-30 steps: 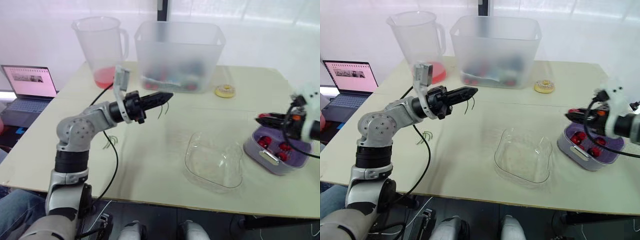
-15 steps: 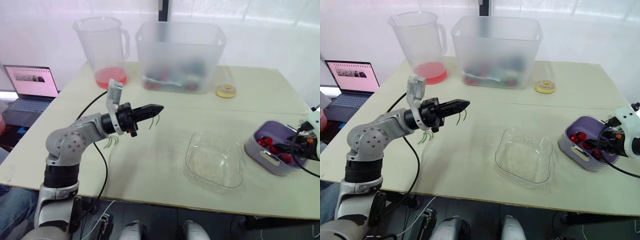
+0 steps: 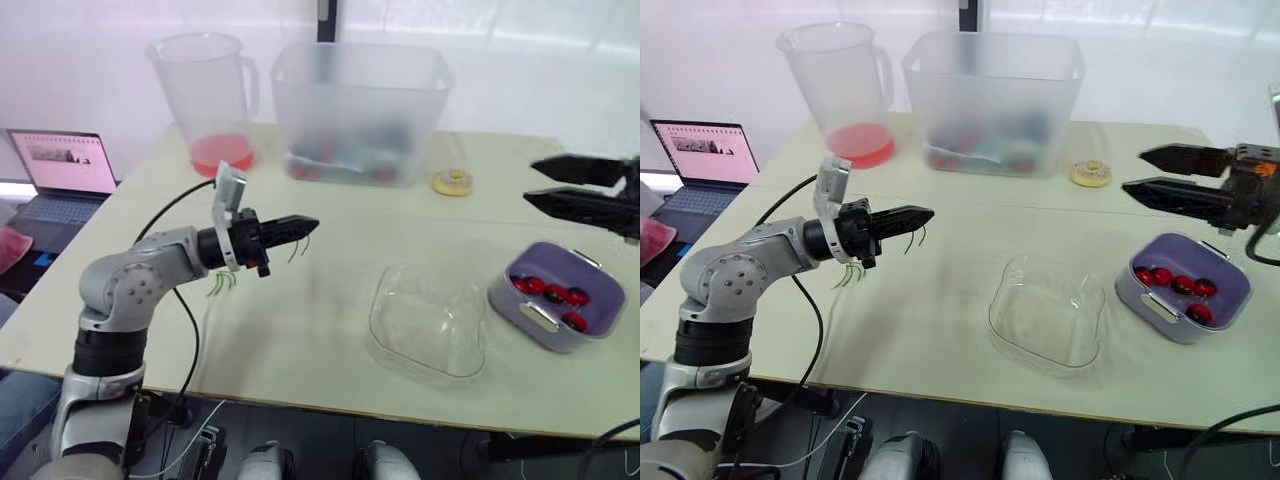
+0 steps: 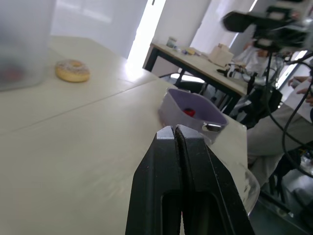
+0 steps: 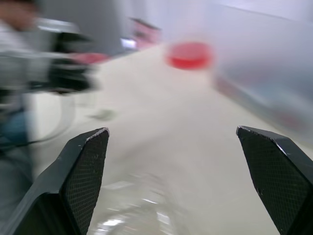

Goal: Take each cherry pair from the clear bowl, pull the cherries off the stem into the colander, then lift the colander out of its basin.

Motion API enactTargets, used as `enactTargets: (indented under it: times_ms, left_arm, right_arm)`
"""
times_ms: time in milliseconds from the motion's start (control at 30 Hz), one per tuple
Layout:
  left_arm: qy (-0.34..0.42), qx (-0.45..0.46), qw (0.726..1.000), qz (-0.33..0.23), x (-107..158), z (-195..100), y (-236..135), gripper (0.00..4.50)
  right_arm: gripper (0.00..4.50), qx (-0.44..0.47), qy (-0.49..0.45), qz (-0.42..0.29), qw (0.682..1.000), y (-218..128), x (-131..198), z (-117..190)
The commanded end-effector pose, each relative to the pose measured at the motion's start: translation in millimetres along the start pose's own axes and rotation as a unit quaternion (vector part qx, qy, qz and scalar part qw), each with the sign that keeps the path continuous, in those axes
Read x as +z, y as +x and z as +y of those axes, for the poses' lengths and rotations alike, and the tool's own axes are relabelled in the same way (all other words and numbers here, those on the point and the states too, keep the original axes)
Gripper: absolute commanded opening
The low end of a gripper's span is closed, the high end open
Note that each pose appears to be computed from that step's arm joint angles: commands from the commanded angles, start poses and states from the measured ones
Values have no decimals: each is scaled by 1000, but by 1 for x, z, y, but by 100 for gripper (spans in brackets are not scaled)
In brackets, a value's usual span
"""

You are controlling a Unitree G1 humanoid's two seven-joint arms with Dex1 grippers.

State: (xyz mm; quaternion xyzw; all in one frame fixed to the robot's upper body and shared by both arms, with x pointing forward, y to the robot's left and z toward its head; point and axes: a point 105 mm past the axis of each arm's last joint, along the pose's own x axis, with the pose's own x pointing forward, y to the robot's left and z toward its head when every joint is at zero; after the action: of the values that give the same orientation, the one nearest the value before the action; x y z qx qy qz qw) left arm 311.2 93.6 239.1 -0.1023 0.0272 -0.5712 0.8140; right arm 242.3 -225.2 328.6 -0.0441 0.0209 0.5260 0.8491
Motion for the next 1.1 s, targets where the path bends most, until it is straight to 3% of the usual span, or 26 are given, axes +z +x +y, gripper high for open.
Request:
enactTargets:
  times_ms: [33,300,433,533,700,800,1033,1100]
  left_arm:
    - [9,23,1000,-10,8,1,-12,0]
    - [-100,186,977,-14,-13,44,-76,0]
    - [-178,261,949,-4,-44,66,-100,0]
    - [-205,299,932,7,-70,79,-108,0]
    - [-216,362,907,12,-87,99,-121,0]
    - [-205,368,907,8,-83,102,-125,91]
    - [-142,374,914,-63,-28,109,-137,446]
    - [-117,354,925,-71,-10,105,-132,446]
  right_arm:
    - [444,78,-26,-9,997,15,9,26]
    - [444,122,-69,-9,990,49,8,34]
    - [444,125,-72,-4,989,58,3,34]
    - [444,110,-75,-11,991,64,1,30]
    - [444,99,-73,-5,992,69,-10,34]
    - [450,89,-72,0,993,67,-14,35]
    - [450,82,-65,2,995,65,-17,28]
    - [450,82,-65,4,995,65,-18,27]
